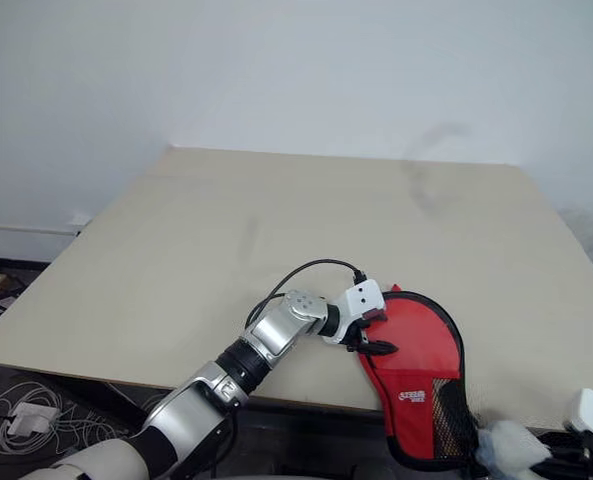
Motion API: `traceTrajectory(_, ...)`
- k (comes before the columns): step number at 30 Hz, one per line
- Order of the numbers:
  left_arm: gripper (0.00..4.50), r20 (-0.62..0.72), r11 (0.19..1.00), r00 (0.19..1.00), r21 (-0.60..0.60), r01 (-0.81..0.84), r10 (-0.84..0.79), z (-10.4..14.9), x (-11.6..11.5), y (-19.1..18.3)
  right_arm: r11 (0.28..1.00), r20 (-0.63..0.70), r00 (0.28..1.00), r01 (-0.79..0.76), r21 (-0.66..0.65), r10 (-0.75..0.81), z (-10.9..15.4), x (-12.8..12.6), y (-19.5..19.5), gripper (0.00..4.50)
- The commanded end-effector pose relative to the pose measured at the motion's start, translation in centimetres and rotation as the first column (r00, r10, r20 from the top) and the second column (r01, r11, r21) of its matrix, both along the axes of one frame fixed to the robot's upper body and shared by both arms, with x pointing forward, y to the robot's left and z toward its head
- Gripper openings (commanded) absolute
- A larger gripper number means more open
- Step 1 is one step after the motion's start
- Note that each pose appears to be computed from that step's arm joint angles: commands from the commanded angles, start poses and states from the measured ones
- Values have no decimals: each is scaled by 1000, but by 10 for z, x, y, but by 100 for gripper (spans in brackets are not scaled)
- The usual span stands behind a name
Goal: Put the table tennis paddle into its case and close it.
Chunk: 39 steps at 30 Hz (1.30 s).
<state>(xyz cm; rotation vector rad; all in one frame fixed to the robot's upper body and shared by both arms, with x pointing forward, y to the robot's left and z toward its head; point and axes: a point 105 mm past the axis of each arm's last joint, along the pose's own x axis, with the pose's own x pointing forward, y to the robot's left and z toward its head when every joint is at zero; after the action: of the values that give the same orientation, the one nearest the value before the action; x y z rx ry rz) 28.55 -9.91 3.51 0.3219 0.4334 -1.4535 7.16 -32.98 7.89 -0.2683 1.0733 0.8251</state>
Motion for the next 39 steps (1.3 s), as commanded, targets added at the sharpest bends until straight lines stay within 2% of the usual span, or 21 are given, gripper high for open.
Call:
traceTrajectory(1, 343, -113, 990, 994, 143, 7, 9, -44, -15, 15, 999, -7, 1000, -18, -33, 18, 7, -8, -7, 4)
traceTrajectory(8, 343, -115, 990, 993, 139, 15, 1, -42, -14, 12, 1000, 11, 1000, -24, -9, 25, 12, -11, 7, 4)
traceTrajectory(10, 343, -113, 990, 994, 139, 18, -3, -42, -14, 11, 998, 32, 999, 21, -62, -19, 8, -6, 2, 4)
traceTrajectory(13, 343, -114, 990, 993, 139, 22, -6, -41, -14, 11, 994, 69, 994, 84, -69, -80, 3, 4, -3, 4)
traceTrajectory(18, 343, -113, 990, 993, 141, 28, -12, -42, -13, 12, 991, 118, 986, 125, -40, -119, 7, 14, -2, 143)
traceTrajectory(21, 343, -105, 991, 994, 133, 30, -16, -40, -12, 14, 988, 173, 974, 155, -26, -148, 16, 24, -4, 251)
traceTrajectory(24, 343, -99, 994, 995, 106, 15, -4, -35, -6, 16, 980, 271, 943, 197, 6, -191, 31, 46, -5, 352)
traceTrajectory(28, 343, -87, 998, 996, 57, -9, 14, -22, 5, 21, 959, 429, 858, 259, 112, -282, 58, 82, -3, 352)
traceTrajectory(31, 343, -68, 999, 997, -12, -41, 40, -3, 19, 27, 928, 526, 765, 306, 211, -372, 69, 114, -2, 352)
traceTrajectory(34, 343, -33, 997, 998, -56, -46, 44, 16, 28, 34, 898, 585, 681, 329, 293, -441, 69, 147, 7, 352)
traceTrajectory(39, 343, 49, 996, 998, -88, -33, 38, 43, 36, 58, 881, 615, 633, 287, 377, -470, 58, 182, 36, 352)
